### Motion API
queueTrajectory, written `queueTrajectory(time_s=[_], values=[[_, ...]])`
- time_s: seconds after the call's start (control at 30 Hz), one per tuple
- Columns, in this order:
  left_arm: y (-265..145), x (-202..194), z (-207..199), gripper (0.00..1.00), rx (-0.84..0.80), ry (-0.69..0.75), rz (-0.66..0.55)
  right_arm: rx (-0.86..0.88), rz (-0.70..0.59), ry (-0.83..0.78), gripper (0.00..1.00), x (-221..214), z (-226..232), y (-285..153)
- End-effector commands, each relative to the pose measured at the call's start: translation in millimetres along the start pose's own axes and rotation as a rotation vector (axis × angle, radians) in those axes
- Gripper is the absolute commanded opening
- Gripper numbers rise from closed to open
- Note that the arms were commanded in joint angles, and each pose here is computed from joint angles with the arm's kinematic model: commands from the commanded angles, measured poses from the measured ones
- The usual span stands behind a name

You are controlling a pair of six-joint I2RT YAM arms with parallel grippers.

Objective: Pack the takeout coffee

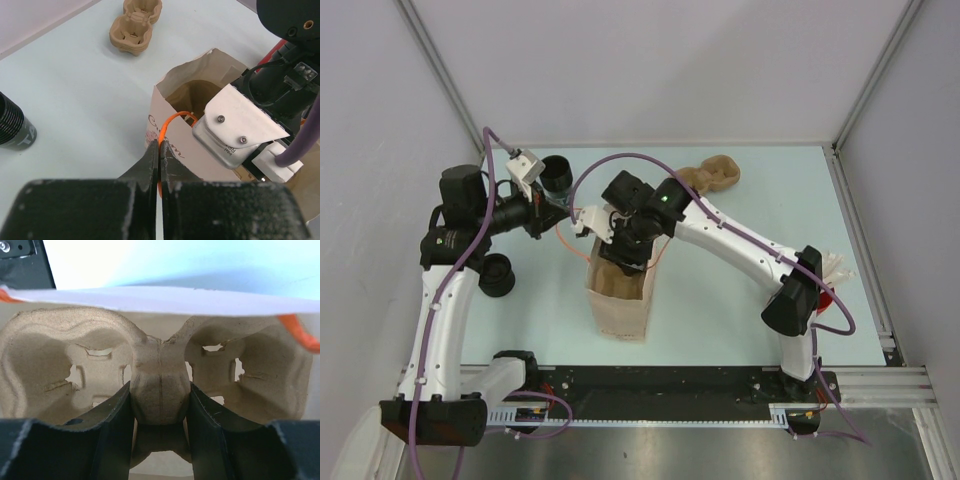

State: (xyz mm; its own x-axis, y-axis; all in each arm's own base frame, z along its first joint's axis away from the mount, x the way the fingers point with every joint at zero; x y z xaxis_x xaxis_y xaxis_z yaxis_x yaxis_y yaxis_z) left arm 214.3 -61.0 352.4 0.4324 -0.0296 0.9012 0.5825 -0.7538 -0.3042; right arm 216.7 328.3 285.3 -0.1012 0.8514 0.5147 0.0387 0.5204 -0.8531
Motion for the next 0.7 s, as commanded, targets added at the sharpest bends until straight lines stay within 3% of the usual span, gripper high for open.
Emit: queueTrajectory(time_s=[0.0, 0.67], values=[[-3, 0, -4, 0.00, 0.005, 0.009, -0.017, 0.016, -0.009, 0.019, 0.45, 3, 2, -7], [-3, -3, -2, 0.00, 0.023, 0.006, -0.016, 0.008, 0.075, 0.021, 0.46, -5, 0, 15]])
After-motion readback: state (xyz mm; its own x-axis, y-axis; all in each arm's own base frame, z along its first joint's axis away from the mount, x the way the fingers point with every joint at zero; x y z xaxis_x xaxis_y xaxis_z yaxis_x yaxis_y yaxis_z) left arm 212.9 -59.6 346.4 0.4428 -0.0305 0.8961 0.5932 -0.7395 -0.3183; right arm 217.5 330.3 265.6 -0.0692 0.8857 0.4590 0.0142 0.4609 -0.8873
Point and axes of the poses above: each gripper's point midway between its finger pads, its own y axis out along the fingers, its own z axis along the line the jaws close on, x = y × z, the point moved 9 cm from there along -y, back along the fingers, and after that the axes turned 11 degrees about -y, right-handed, at the moved point
